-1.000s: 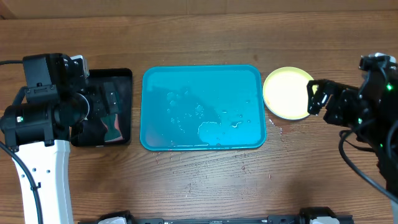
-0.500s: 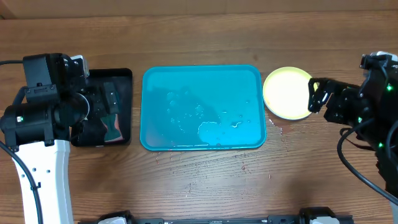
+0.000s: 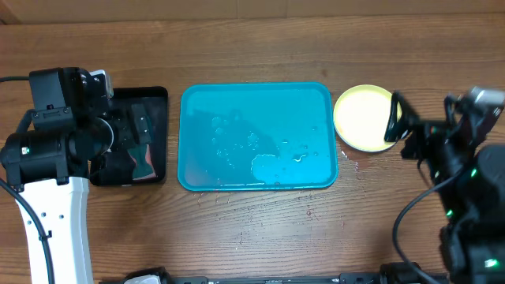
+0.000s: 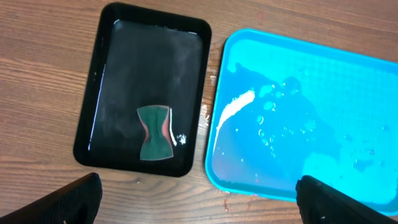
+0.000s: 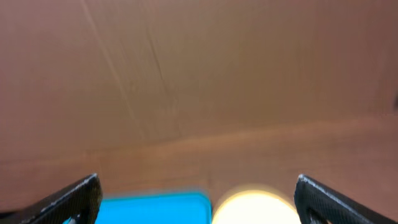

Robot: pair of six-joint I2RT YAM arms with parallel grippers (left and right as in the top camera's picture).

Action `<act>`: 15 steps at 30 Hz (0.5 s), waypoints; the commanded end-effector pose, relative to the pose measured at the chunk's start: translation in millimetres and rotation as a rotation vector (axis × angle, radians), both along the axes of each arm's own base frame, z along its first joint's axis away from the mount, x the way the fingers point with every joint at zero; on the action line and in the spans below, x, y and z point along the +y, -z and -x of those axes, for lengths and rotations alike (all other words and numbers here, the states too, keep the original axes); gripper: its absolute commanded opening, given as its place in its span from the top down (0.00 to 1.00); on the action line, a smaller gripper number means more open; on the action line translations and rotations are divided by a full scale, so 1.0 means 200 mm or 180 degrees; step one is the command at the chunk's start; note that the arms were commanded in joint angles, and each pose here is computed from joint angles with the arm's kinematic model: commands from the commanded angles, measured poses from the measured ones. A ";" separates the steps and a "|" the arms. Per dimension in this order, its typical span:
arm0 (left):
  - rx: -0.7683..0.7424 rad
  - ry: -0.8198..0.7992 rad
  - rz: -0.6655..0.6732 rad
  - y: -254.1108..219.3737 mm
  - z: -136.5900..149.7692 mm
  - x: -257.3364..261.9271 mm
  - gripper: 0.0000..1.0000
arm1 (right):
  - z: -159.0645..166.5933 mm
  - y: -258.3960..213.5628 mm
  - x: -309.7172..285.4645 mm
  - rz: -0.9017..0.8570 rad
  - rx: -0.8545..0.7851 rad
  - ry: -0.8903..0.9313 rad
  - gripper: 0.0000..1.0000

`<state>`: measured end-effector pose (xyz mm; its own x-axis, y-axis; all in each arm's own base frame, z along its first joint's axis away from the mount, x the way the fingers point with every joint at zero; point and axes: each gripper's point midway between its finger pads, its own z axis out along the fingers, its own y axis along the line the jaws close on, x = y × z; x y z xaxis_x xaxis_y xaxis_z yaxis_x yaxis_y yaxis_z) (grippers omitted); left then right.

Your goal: Clean dirty plates on tray and stack at the side

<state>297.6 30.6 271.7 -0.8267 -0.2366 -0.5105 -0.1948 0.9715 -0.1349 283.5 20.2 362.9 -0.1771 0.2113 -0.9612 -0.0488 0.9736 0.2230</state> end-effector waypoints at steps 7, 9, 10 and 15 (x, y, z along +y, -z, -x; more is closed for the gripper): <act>-0.0035 -0.0020 0.0045 -0.02 -0.01 -0.01 0.00 | 0.13 0.49 0.00 0.0045 -0.0720 -0.0026 0.00; -0.0035 -0.0020 0.0045 -0.02 -0.01 -0.01 0.00 | 0.15 0.58 0.01 0.0037 -0.0803 -0.0064 0.00; -0.0036 -0.0020 0.0046 -0.02 -0.01 -0.01 0.00 | 0.16 0.62 0.01 0.0030 -0.0833 -0.0080 0.00; -0.0035 -0.0020 0.0045 -0.02 -0.01 -0.01 0.00 | 0.18 0.74 0.02 0.0024 -0.0920 -0.0110 0.00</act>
<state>297.8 30.6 271.8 -0.8263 -0.2366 -0.5111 -0.1947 0.9715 -0.1349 250.3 22.6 214.3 0.0611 0.2015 -0.9776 -0.1250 0.9732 0.1928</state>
